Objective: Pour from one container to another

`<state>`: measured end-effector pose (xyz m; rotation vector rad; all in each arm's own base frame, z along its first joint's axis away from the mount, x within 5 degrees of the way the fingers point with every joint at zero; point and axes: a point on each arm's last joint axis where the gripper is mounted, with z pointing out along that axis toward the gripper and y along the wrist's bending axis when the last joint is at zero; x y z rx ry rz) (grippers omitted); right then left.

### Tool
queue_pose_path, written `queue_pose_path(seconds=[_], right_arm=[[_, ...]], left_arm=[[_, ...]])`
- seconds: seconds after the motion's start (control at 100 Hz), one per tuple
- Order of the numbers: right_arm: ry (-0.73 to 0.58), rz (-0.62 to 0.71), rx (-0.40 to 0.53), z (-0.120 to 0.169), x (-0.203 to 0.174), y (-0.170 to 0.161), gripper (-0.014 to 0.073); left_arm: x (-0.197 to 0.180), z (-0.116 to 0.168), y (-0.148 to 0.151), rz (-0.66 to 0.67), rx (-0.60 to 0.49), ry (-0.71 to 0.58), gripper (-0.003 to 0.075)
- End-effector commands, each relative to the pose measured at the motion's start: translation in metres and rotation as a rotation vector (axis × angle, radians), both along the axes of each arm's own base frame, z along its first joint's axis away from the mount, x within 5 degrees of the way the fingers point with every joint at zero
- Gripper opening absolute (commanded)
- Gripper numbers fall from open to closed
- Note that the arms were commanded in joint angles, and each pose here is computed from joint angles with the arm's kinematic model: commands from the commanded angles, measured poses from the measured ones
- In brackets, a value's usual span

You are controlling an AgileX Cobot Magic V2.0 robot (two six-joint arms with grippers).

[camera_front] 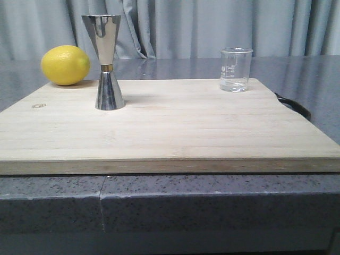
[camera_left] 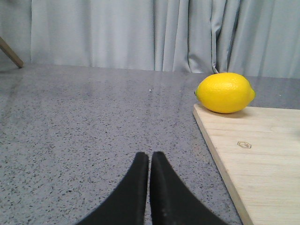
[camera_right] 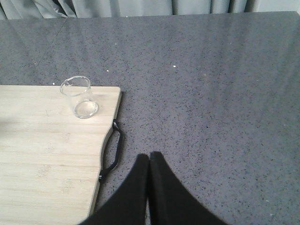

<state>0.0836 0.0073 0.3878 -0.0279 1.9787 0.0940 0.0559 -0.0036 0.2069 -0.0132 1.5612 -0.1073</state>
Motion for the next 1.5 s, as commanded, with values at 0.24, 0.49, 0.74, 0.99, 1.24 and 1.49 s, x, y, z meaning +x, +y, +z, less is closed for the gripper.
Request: queue_pose_path(seconds=[0.24,0.49,0.74,0.99,1.24,1.49], right_arm=[[-0.101,0.01,-0.004,0.015,0.0,0.0,-0.005],[-0.101,0.01,-0.004,0.015,0.0,0.0,-0.005],[-0.101,0.01,-0.004,0.015,0.0,0.0,-0.005],[-0.187,-0.033,0.021,0.002,-0.007,-0.006,-0.005],[-0.479,-0.161,0.166,-0.068,-0.025,-0.011,-0.005],[-0.51,-0.155,0.167,-0.16,-0.027,-0.01,-0.005]], left_arm=[[-0.002,0.005,0.0,-0.001,-0.003,-0.107,-0.0019],[-0.002,0.005,0.0,-0.001,-0.003,-0.107,-0.0019],[-0.002,0.005,0.0,-0.001,-0.003,-0.107,-0.0019],[-0.002,0.005,0.0,-0.001,-0.003,-0.107,-0.0019],[-0.002,0.005,0.0,-0.001,-0.003,-0.107,-0.0019],[-0.002,0.005,0.0,-0.001,-0.003,-0.107,-0.0019]])
